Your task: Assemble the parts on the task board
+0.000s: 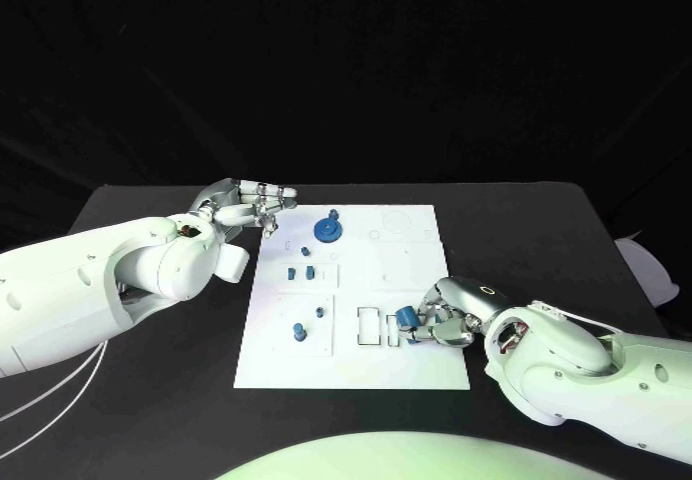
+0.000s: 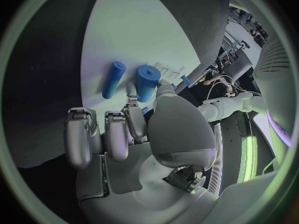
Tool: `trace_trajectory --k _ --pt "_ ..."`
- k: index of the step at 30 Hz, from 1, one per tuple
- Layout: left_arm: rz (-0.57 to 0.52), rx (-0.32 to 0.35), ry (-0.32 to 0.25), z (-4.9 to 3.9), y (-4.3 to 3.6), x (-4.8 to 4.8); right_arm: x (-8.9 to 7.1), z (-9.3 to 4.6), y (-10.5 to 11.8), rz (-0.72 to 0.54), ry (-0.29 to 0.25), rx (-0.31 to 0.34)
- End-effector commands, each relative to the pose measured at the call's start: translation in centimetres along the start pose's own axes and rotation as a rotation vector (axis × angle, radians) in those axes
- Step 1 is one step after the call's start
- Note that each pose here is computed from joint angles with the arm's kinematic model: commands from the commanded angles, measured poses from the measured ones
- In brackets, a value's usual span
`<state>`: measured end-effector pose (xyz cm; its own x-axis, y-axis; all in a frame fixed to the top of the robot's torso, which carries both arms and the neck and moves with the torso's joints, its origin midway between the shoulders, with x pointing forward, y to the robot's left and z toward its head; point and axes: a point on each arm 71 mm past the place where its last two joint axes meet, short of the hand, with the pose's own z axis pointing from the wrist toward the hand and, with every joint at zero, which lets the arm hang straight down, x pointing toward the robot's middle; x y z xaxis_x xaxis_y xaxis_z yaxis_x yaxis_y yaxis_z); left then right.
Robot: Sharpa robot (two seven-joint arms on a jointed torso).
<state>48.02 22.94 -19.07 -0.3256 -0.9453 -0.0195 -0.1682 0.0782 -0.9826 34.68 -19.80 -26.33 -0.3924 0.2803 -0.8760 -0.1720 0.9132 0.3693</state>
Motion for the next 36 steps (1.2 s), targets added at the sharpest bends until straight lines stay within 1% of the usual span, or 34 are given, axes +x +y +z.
trace_trajectory --k 1,8,14,18,27,36 --pt "-0.006 0.006 0.018 -0.02 -0.12 0.22 0.1 -0.3 -0.1 0.005 -0.019 0.014" --pt "-0.006 0.006 0.018 -0.04 -0.12 0.19 -1.0 -1.1 1.1 0.062 -0.081 -0.014" --pt "-0.007 0.006 0.02 -0.01 -0.12 0.26 -2.3 -1.1 2.3 0.084 -0.098 -0.048" --pt "-0.007 0.007 0.021 0.0 -0.13 0.31 -2.3 -0.9 2.9 0.09 -0.076 -0.06" --pt "-0.007 0.007 0.025 0.04 -0.14 0.43 -0.9 0.5 4.8 0.101 0.013 -0.093" --pt "-0.008 0.007 0.027 0.03 -0.16 0.54 0.0 1.3 5.2 0.103 0.072 -0.068"
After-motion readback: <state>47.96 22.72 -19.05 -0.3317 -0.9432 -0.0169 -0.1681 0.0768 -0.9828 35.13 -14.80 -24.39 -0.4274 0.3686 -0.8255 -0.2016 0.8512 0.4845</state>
